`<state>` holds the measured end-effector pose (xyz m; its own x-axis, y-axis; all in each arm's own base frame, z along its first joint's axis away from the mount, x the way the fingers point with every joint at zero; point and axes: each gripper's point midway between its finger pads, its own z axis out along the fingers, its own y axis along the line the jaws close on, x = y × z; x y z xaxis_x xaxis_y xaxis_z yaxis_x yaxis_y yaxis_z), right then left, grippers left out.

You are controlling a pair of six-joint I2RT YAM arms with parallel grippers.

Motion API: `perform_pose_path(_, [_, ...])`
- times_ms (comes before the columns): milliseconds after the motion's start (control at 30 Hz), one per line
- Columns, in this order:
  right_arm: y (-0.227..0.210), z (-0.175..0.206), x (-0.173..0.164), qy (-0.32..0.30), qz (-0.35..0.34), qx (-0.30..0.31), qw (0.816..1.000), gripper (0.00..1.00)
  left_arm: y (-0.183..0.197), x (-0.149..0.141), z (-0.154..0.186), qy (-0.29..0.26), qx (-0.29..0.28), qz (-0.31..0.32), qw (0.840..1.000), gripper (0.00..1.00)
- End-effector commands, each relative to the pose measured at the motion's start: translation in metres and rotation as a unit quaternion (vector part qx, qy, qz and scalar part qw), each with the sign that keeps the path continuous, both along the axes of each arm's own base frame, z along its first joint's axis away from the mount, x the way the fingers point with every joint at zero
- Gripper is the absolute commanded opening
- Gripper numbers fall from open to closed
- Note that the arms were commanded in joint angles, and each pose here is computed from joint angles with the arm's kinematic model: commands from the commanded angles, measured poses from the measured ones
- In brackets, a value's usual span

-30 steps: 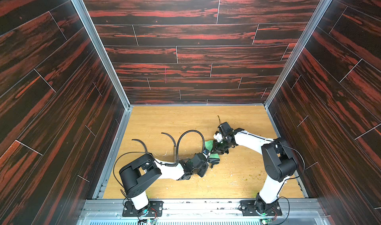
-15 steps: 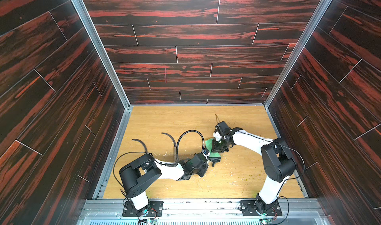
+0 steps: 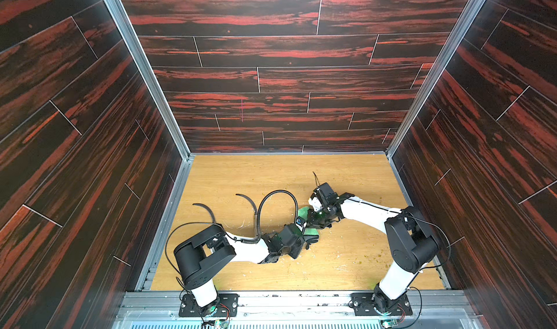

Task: Wipe small sickles with rags
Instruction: Wipe the small sickle.

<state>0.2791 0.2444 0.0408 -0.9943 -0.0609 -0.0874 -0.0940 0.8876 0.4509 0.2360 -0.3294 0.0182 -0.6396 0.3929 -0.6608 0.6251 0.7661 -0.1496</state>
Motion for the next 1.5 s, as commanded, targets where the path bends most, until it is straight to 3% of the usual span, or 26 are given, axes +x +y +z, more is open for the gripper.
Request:
perform_pose_path(0, [-0.059, -0.038, -0.013, 0.06, -0.025, -0.097, 0.993, 0.0, 0.018, 0.008, -0.01, 0.0, 0.027, 0.034, 0.999, 0.0])
perform_pose_path(267, [-0.067, -0.028, 0.007, 0.044, -0.025, -0.1, 0.994, 0.0, 0.018, 0.01, -0.011, 0.0, 0.028, 0.036, 0.999, 0.0])
perform_pose_path(667, [-0.004, -0.001, -0.058, 0.049, 0.057, -0.071, 0.995, 0.0, 0.021, 0.011, -0.012, -0.001, 0.031, 0.046, 0.998, 0.0])
perform_pose_path(767, [0.009, -0.004, -0.072, 0.066, 0.07, -0.055, 0.994, 0.0, 0.021, 0.011, -0.011, -0.001, 0.029, 0.047, 0.998, 0.0])
perform_pose_path(933, [-0.007, -0.028, -0.073, 0.084, 0.053, -0.071, 0.993, 0.0, 0.023, 0.012, -0.011, -0.003, 0.027, 0.053, 0.998, 0.0])
perform_pose_path(1167, [-0.043, -0.047, -0.037, 0.081, -0.009, -0.081, 0.993, 0.0, 0.023, 0.011, -0.011, -0.003, 0.026, 0.052, 0.998, 0.0])
perform_pose_path(1300, [-0.057, -0.037, -0.004, 0.058, -0.043, -0.072, 0.995, 0.0, 0.023, 0.009, -0.012, -0.001, 0.027, 0.045, 0.999, 0.0])
perform_pose_path(1467, [-0.072, -0.018, 0.013, 0.035, -0.059, -0.07, 0.995, 0.0, 0.018, 0.004, -0.011, 0.016, 0.034, 0.023, 0.999, 0.0])
